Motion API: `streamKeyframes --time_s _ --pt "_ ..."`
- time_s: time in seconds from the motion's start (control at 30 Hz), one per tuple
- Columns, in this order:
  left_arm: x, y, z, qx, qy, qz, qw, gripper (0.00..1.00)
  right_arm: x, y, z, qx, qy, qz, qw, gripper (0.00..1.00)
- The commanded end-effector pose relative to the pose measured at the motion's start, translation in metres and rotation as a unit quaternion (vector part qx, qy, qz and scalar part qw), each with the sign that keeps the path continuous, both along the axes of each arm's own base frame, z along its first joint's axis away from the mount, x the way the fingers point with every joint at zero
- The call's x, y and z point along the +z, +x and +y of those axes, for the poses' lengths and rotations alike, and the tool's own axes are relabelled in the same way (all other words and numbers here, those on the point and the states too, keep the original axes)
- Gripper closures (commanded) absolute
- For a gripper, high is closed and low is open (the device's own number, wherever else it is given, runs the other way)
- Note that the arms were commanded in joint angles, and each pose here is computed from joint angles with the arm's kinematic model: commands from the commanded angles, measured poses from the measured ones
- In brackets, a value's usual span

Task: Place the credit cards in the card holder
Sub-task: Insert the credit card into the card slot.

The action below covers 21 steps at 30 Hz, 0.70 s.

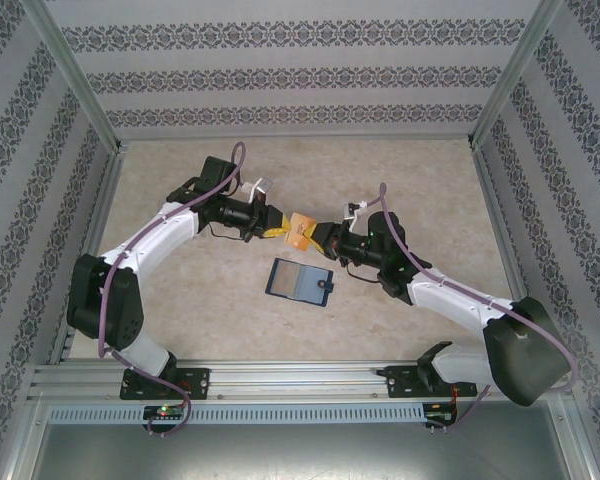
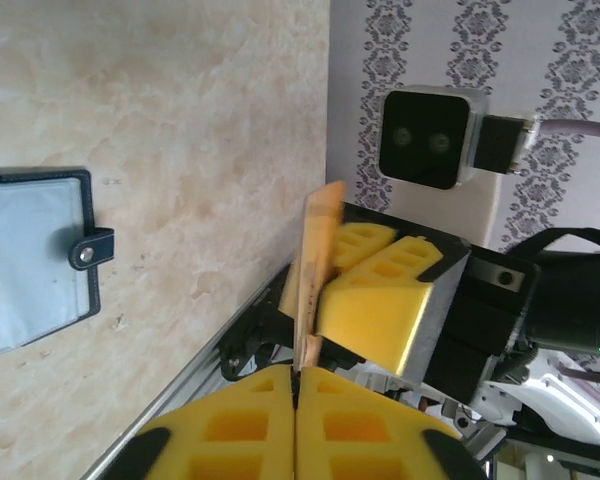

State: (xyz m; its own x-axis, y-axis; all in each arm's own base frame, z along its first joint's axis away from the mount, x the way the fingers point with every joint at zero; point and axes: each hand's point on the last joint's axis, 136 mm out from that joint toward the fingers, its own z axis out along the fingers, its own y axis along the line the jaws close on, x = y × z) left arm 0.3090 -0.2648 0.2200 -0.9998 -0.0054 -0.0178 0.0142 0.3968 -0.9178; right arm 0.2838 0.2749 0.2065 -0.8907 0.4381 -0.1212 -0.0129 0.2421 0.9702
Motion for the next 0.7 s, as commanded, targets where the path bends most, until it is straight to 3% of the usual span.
streamKeyframes --time_s 0.0,0.07,0.1,0.37,0.53,0.67 --pt "-0.010 -0.002 -0.002 -0.012 0.010 0.007 1.000 0.69 -0.010 -0.005 -0.004 0.006 -0.016 -0.009 1.000 0.96" --pt "-0.022 0.000 0.005 -0.005 0.034 0.012 0.999 0.52 -0.024 -0.011 -0.006 0.006 -0.034 -0.002 0.999 1.00" --pt "-0.026 0.000 0.008 -0.003 0.043 0.011 0.999 0.50 -0.031 -0.013 -0.007 0.003 -0.040 0.004 0.999 1.00" --pt "-0.097 -0.004 0.044 0.015 0.198 0.029 0.980 0.47 -0.084 -0.025 -0.010 -0.003 -0.109 0.026 0.994 1.00" --pt "-0.132 -0.013 0.057 0.012 0.254 0.039 0.966 0.40 -0.111 -0.031 -0.008 0.005 -0.143 0.037 0.989 1.00" --pt "-0.152 -0.016 0.054 0.007 0.269 0.046 0.962 0.40 -0.133 -0.033 -0.013 0.000 -0.170 0.045 0.984 1.00"
